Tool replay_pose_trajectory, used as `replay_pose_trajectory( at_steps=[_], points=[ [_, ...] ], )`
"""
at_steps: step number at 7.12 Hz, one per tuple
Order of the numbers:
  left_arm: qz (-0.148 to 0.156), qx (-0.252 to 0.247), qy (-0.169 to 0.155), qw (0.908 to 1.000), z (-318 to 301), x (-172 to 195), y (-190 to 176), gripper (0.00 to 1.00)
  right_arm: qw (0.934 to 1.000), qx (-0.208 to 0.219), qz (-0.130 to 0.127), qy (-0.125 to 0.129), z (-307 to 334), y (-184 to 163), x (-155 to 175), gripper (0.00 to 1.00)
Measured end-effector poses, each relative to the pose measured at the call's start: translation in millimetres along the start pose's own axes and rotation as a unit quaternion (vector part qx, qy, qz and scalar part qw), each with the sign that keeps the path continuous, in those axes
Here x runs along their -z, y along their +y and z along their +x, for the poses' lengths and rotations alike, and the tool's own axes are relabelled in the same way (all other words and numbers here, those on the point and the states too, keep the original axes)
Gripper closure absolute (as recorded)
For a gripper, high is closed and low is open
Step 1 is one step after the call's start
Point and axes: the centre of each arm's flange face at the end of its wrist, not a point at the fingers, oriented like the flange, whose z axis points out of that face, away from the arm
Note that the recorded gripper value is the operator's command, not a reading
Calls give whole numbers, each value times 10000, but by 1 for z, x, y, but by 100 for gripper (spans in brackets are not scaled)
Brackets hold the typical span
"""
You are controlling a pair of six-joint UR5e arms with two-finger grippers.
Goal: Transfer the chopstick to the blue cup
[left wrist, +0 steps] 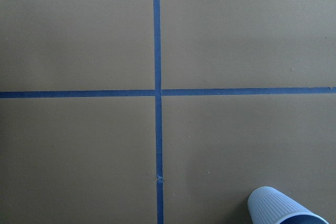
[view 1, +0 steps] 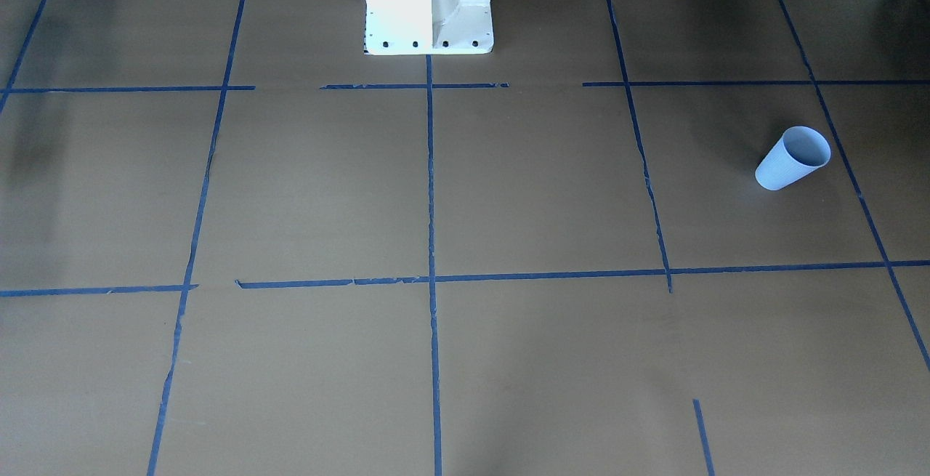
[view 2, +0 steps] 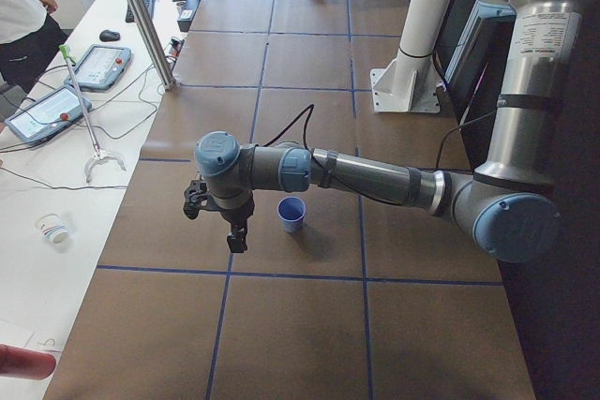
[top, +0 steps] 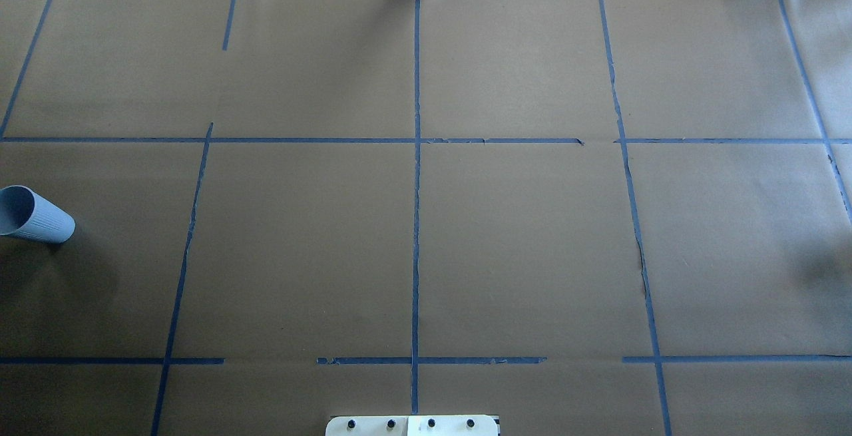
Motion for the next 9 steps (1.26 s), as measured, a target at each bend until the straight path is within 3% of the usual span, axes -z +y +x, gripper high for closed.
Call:
replay_pose_trajectory(
  at_steps=[5, 9],
  points=[
    [130, -120, -35, 9998, 15, 13, 0, 0, 10000, -23, -1, 39, 4, 2, -1, 0],
    [84, -319, 6, 9995, 31, 3, 2, 0, 10000, -41, -6, 4, 4, 3, -2, 0]
  ],
)
